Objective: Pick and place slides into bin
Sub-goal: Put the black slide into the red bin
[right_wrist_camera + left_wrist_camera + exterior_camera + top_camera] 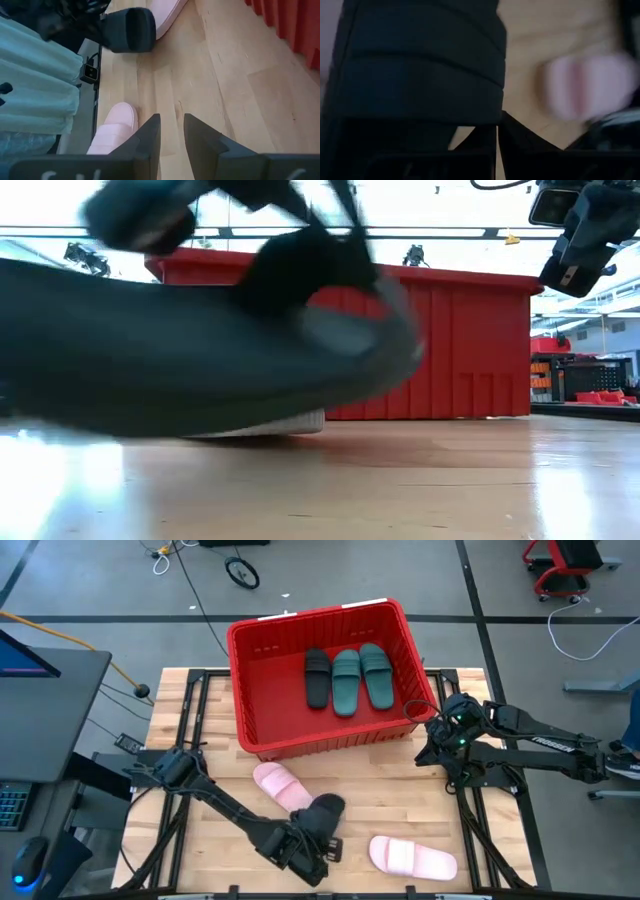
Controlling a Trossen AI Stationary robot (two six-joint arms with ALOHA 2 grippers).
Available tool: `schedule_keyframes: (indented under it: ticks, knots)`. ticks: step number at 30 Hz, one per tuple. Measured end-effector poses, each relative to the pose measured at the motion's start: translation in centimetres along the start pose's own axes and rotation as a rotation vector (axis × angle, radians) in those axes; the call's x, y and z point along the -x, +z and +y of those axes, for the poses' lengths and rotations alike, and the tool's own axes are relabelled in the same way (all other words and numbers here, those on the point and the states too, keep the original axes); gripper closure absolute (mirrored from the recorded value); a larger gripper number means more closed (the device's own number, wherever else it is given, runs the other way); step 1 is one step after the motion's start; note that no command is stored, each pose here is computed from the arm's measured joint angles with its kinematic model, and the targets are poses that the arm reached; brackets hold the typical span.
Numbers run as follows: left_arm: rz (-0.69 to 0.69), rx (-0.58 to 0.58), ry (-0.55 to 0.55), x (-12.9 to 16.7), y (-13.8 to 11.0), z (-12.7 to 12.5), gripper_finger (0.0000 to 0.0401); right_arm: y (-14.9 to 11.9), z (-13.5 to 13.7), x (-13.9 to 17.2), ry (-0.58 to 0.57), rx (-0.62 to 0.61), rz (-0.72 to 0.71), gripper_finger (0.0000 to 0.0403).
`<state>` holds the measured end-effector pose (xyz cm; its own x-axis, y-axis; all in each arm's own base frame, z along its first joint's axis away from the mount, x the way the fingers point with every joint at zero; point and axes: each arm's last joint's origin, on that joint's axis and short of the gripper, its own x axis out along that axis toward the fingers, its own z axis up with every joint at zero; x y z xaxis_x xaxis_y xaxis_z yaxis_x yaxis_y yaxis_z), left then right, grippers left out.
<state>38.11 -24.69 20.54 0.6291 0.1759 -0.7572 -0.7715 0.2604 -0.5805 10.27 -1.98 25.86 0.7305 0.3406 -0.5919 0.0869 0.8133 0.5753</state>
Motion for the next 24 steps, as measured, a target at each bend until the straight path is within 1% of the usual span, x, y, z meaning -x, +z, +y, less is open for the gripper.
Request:
schedule_keyframes:
  ticks: [3, 7, 9, 11, 16, 20, 24]
  knots:
    - [-0.156, 0.047, -0.141, 0.7, 1.0, -1.5, 0.0395, 0.0, 0.0, 0.0, 0.0, 0.002, 0.0, 0.0312]
    - [-0.479, 0.117, -0.31, 2.7, 3.3, -3.5, 0.0395, 0.0, 0.0, 0.0, 0.0, 0.001, 0.001, 0.0312]
    - [-0.633, 0.134, -0.356, 4.2, 4.7, -4.5, 0.0395, 0.0, 0.0, 0.0, 0.0, 0.001, 0.001, 0.0312]
    - [-0.738, 0.126, -0.36, 5.7, 6.6, -5.3, 0.0395, 0.0, 0.0, 0.0, 0.0, 0.005, 0.001, 0.0312]
    - [-0.851, 0.054, -0.291, 8.8, 12.5, -6.4, 0.0395, 0.0, 0.0, 0.0, -0.012, 0.034, -0.002, 0.0312]
    - [-0.94, 0.017, -0.204, 11.0, 18.7, -6.5, 0.0395, 0.0, 0.0, 0.0, -0.017, 0.033, 0.0, 0.0312]
    - [-0.97, -0.033, -0.121, 12.0, 25.6, -5.8, 0.0395, 0.0, -0.1, 0.0, -0.017, 0.036, -0.001, 0.0312]
